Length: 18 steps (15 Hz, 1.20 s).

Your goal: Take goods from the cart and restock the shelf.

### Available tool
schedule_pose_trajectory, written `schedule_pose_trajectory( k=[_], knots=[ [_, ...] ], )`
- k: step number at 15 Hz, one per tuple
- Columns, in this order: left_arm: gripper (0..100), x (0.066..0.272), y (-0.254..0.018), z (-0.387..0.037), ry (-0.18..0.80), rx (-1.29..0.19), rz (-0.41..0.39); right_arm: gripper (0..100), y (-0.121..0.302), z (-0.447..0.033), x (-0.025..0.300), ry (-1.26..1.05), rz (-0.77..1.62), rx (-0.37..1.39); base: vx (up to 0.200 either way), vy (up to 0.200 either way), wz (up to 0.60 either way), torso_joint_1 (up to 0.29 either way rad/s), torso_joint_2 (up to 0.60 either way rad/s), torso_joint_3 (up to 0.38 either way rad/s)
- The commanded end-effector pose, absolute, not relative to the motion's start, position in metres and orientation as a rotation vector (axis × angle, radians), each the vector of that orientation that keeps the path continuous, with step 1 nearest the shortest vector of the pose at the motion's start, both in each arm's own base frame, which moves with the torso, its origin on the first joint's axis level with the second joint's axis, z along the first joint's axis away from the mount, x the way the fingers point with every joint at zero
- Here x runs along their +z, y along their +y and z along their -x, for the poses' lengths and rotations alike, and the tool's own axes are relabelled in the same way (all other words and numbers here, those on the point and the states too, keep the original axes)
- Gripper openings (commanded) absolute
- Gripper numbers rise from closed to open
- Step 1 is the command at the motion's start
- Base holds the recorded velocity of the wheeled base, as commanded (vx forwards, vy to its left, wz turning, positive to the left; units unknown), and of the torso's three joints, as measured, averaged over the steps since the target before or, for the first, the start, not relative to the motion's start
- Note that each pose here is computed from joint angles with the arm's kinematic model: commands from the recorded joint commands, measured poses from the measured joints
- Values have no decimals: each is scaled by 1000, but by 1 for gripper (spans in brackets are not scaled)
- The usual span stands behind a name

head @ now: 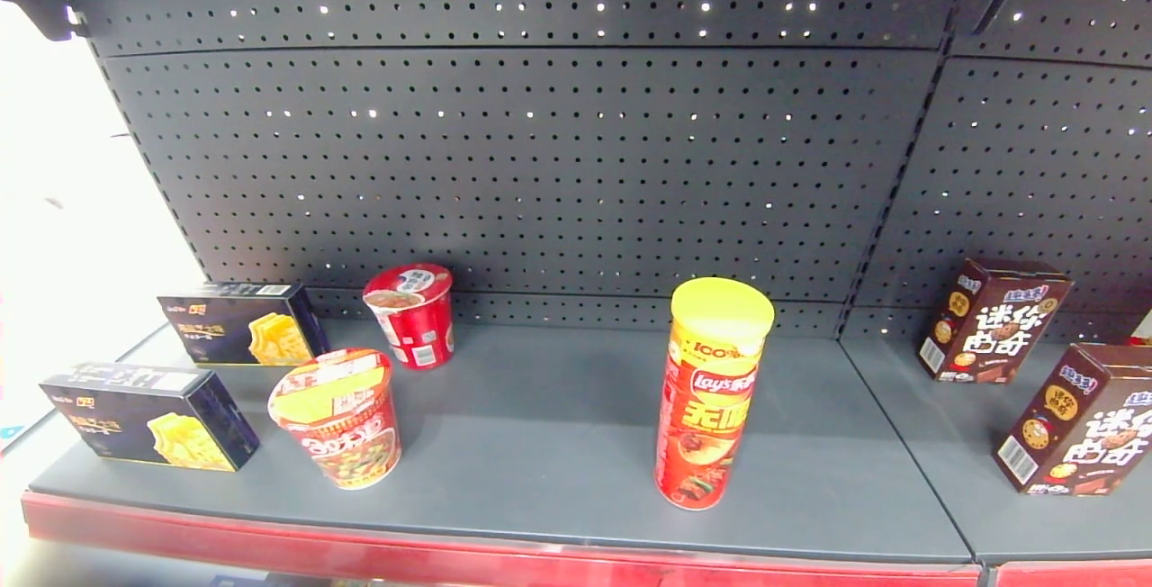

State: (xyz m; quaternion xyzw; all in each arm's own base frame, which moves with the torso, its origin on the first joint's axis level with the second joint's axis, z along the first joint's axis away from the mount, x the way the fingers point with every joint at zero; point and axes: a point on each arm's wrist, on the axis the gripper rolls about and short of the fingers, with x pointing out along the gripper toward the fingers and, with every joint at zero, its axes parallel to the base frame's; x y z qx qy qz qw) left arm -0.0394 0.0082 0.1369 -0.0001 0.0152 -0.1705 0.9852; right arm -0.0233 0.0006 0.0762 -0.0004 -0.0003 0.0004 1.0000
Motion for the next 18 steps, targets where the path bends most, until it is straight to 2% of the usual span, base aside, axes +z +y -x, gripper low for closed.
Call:
schedule_pose_trajectory(
  k=[1, 2, 4, 7, 10, 11, 13, 15, 17, 18],
  knots=[
    [0, 145, 8, 42, -1, -376, -29, 100, 1, 23, 75, 5, 1, 2, 0, 0, 0, 0, 0, 0],
    [0, 151, 9, 43, -18, -385, -39, 100, 1, 23, 75, 5, 1, 2, 0, 0, 0, 0, 0, 0],
    [0, 180, 6, 41, -30, -455, -42, 100, 1, 23, 75, 5, 1, 2, 0, 0, 0, 0, 0, 0],
    [0, 213, 0, 25, 11, -568, -41, 100, 1, 23, 75, 5, 1, 2, 0, 0, 0, 0, 0, 0],
    [0, 233, -8, 2, 73, -652, -36, 100, 1, 23, 75, 5, 1, 2, 0, 0, 0, 0, 0, 0],
    [0, 235, -12, -9, 84, -704, -32, 100, 1, 23, 75, 5, 1, 2, 0, 0, 0, 0, 0, 0],
    [0, 225, -21, -35, 90, -739, -25, 100, 1, 23, 75, 5, 1, 2, 0, 0, 0, 0, 0, 0],
    [0, 230, -25, -47, 87, -742, -23, 100, 1, 23, 75, 5, 1, 2, 0, 0, 0, 0, 0, 0],
    [0, 245, -29, -62, 91, -746, -22, 100, 1, 23, 75, 5, 1, 2, 0, 0, 0, 0, 0, 0],
    [0, 244, -33, -75, 137, -755, -8, 100, 1, 23, 75, 5, 1, 2, 0, 0, 0, 0, 0, 0]
  ],
)
